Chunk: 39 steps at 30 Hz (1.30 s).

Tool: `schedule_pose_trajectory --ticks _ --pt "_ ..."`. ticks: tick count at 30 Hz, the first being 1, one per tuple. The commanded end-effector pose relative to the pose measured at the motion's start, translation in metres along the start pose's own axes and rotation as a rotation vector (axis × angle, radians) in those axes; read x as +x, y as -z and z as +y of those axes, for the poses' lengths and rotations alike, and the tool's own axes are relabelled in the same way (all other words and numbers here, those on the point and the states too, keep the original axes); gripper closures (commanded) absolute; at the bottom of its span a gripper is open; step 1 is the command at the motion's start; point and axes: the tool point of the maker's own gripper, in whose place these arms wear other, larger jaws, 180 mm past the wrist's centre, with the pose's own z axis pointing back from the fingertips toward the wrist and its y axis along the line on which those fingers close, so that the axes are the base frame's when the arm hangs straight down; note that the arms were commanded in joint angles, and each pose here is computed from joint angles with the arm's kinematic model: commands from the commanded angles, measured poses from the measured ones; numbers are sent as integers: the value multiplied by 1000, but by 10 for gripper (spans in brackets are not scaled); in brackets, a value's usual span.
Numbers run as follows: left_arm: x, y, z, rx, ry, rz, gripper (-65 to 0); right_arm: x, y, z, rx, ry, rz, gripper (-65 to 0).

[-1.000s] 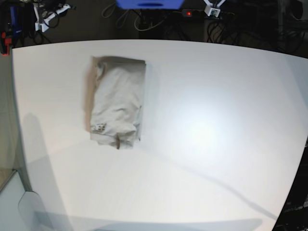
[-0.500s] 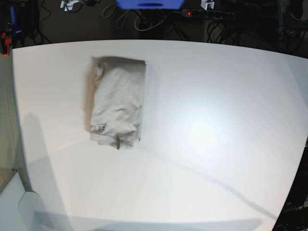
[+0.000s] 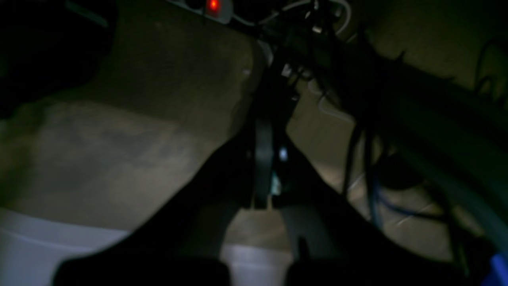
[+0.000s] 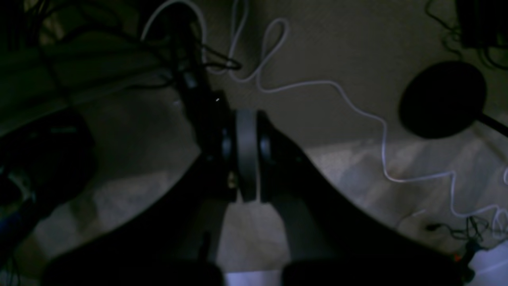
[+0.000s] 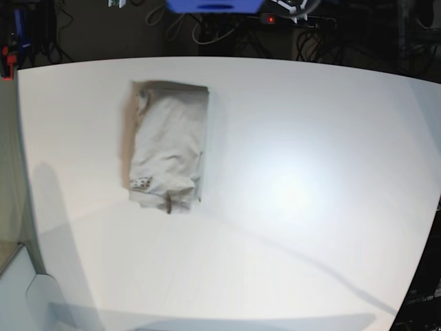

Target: Layout the t-shirt on the table in an organized manner, then fold the t-shirt properly

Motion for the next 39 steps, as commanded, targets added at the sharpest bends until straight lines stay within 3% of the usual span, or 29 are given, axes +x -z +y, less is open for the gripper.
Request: schedule_pose_trajectory --ticks 1,5,8,15,22,39 --pt "-4 0 -3 -3 6 4 -1 -2 -3 -10 -27 -12 -3 0" --pt "-3 0 1 17 5 2 -1 7 0 -15 -35 -28 -12 0" --pt "0 -2 24 129 25 -2 -1 12 0 -32 -107 -62 -19 0" --pt "17 0 26 161 36 -30 -1 26 0 -47 -243 -356 -30 0" --pt "27 1 20 153 38 -83 -1 45 3 -49 -277 -475 -61 0" --pt "31 3 8 135 32 -90 -1 52 11 -41 -254 -508 -46 0"
